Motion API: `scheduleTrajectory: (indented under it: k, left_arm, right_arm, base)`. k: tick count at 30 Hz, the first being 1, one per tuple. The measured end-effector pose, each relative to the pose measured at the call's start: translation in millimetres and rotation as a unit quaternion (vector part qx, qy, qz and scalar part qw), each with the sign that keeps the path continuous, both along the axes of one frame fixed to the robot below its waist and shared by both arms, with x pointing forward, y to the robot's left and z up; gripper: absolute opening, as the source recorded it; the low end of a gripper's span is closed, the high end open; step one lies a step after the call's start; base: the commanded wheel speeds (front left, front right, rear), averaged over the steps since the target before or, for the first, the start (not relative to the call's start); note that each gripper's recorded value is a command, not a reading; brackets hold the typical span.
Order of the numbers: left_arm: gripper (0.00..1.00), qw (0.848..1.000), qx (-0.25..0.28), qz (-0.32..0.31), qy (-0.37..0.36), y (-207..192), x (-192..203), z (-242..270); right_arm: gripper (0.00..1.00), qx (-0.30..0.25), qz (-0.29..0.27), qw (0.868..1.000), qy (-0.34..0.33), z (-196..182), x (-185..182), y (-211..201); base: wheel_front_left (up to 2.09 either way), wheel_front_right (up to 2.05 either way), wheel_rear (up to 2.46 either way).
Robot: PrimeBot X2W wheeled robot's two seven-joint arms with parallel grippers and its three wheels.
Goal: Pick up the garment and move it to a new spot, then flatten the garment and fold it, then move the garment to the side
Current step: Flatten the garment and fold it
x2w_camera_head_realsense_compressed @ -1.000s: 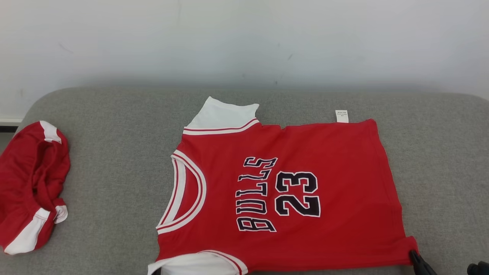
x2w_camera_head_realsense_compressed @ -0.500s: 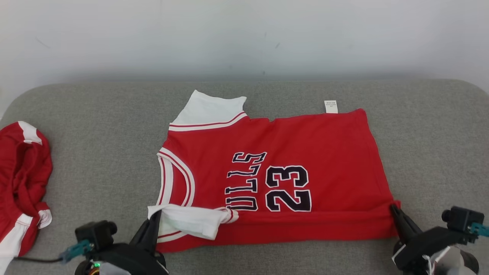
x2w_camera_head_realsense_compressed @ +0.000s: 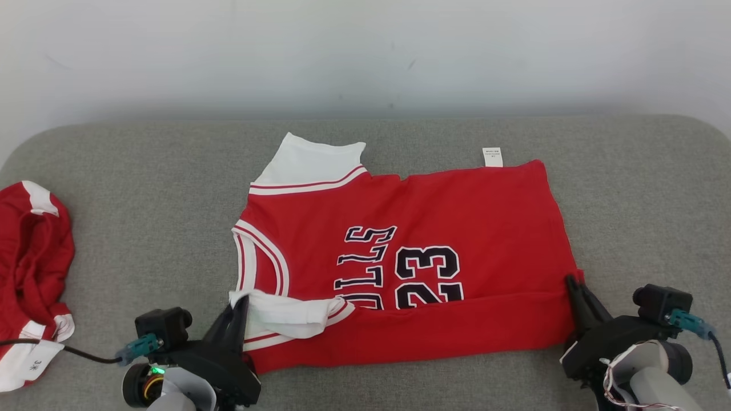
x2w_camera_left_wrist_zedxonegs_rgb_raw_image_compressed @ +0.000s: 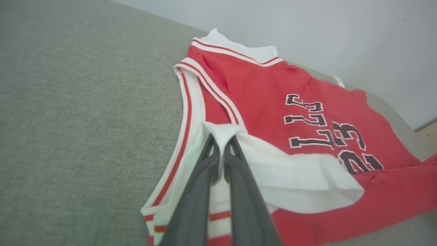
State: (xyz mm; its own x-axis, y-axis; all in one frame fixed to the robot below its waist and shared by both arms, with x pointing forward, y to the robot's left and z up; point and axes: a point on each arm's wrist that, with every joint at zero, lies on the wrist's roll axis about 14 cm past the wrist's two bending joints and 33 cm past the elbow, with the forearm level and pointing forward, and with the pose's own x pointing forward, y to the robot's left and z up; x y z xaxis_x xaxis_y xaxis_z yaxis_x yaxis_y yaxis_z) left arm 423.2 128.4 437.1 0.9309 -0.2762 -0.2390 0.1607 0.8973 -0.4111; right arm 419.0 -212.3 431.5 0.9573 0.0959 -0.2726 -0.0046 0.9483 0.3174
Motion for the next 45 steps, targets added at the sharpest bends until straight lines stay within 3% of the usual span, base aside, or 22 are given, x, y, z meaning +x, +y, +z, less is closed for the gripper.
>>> scheduleTrajectory:
  k: [7,17,35,36,37,38,39,45]
  left_arm:
    - [1.00,0.998,-0.018,0.030,-0.054,8,0,25]
    - [1.00,0.997,-0.007,0.079,-0.017,32,-65,-11]
    - [1.00,0.997,0.054,0.040,0.037,19,-62,-52]
    - [0.47,0.997,0.052,0.042,0.039,19,-60,-53]
    - [0.16,0.997,0.050,0.039,0.039,17,-57,-52]
    - [0.00,0.997,0.050,0.038,0.040,17,-56,-53]
    - [0.00,0.997,0.047,0.038,0.039,16,-54,-52]
    - [0.00,0.998,0.041,0.034,0.042,12,-58,-53]
  right_arm:
    - [1.00,-0.027,0.000,0.999,-0.047,14,-9,-7]
    - [1.00,-0.066,0.004,0.997,-0.027,-9,-45,-21]
    - [1.00,-0.108,0.034,0.993,0.034,-47,-38,-5]
    - [0.81,-0.108,0.034,0.993,0.036,-48,-38,-4]
    - [0.49,-0.108,0.033,0.993,0.037,-48,-38,-4]
    - [0.11,-0.108,0.032,0.993,0.039,-49,-38,-4]
    - [0.00,-0.107,0.031,0.993,0.040,-50,-39,-4]
    - [0.00,-0.098,0.025,0.994,0.039,-48,-42,-2]
  base:
    - [0.00,0.00,0.00]
    - [0.00,0.00,0.00]
    - [0.00,0.00,0.00]
    - [0.00,0.00,0.00]
    - [0.00,0.00,0.00]
    - [0.00,0.00,0.00]
    - [0.00,0.00,0.00]
    - [0.00,0.00,0.00]
